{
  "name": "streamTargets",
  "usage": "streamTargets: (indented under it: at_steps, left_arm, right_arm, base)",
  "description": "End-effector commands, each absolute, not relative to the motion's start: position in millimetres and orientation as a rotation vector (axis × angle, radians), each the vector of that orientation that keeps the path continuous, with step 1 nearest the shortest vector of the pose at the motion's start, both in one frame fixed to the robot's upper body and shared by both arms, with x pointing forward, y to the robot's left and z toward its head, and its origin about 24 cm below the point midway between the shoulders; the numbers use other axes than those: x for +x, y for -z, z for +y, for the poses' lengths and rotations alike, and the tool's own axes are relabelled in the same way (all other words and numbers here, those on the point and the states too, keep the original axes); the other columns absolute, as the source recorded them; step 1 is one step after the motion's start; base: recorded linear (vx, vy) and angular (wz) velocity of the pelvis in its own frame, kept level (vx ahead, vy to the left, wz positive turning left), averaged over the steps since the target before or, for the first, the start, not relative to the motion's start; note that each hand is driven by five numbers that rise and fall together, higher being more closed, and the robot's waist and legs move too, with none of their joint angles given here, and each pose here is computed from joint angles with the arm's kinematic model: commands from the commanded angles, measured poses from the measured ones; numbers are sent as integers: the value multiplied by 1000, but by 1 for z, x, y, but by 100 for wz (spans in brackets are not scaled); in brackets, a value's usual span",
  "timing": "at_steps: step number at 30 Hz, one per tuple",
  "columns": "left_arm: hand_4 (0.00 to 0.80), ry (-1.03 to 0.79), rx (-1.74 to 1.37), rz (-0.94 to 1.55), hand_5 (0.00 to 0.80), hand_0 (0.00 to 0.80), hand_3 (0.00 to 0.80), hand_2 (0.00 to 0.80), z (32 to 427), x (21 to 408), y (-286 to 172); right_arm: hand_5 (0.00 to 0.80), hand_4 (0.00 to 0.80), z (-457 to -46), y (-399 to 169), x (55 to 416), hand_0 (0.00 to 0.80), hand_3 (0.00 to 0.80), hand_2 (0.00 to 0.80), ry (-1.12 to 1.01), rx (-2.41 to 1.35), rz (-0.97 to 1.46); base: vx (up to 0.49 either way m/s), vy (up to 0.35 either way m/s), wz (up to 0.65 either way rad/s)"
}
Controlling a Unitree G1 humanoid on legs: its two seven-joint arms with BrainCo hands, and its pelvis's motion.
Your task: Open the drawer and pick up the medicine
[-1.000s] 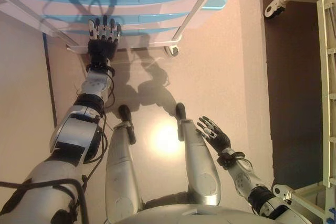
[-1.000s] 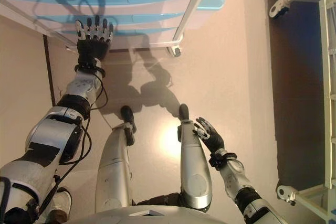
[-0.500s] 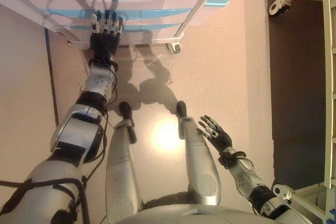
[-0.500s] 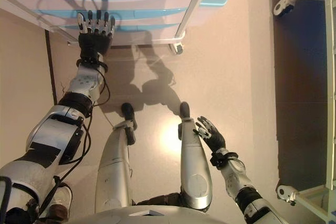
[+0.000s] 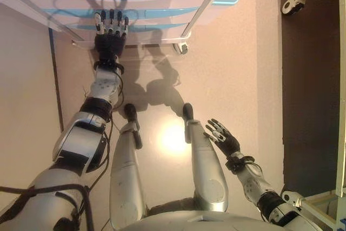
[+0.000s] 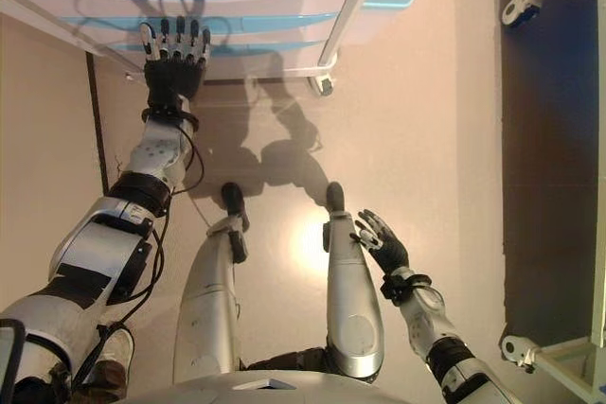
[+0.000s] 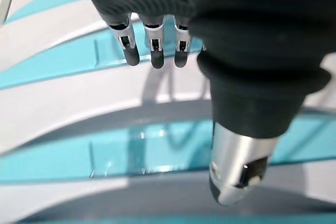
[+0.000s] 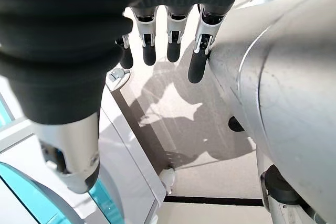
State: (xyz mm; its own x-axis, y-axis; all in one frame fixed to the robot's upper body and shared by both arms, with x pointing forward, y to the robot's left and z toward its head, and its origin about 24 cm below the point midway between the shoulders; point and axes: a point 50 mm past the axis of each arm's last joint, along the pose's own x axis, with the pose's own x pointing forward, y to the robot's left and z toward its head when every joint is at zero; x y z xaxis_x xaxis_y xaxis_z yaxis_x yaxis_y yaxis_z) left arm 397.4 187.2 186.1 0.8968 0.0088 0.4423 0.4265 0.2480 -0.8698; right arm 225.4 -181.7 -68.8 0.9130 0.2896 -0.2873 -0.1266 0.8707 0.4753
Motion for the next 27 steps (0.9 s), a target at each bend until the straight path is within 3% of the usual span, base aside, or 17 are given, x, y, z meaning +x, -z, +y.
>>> streamTargets:
  at_steps: [1, 8, 20, 27]
  left_arm:
    - [0, 683, -1205, -645, 0, 0, 0, 0, 146, 387, -282]
    - [0, 700, -1186, -647, 0, 0, 0, 0, 139, 383, -288]
    - [0, 652, -1216, -530, 0, 0, 0, 0, 138, 385, -245]
    - [0, 652, -1182, -608, 0, 0, 0, 0, 146, 387, -262]
  right_arm:
    - [0, 0, -179, 88, 189, 0, 0, 0, -257, 454, 484]
    - [0, 0, -181, 87, 190, 0, 0, 0, -251, 458, 483]
    - [0, 0, -179, 87, 190, 0, 0, 0, -247, 449, 484]
    - [0, 0, -180, 88, 189, 0, 0, 0, -255, 450, 491]
  base:
    - [0, 0, 0]
    - [-1, 2, 0]
    - [0, 1, 0]
    - [0, 0, 0]
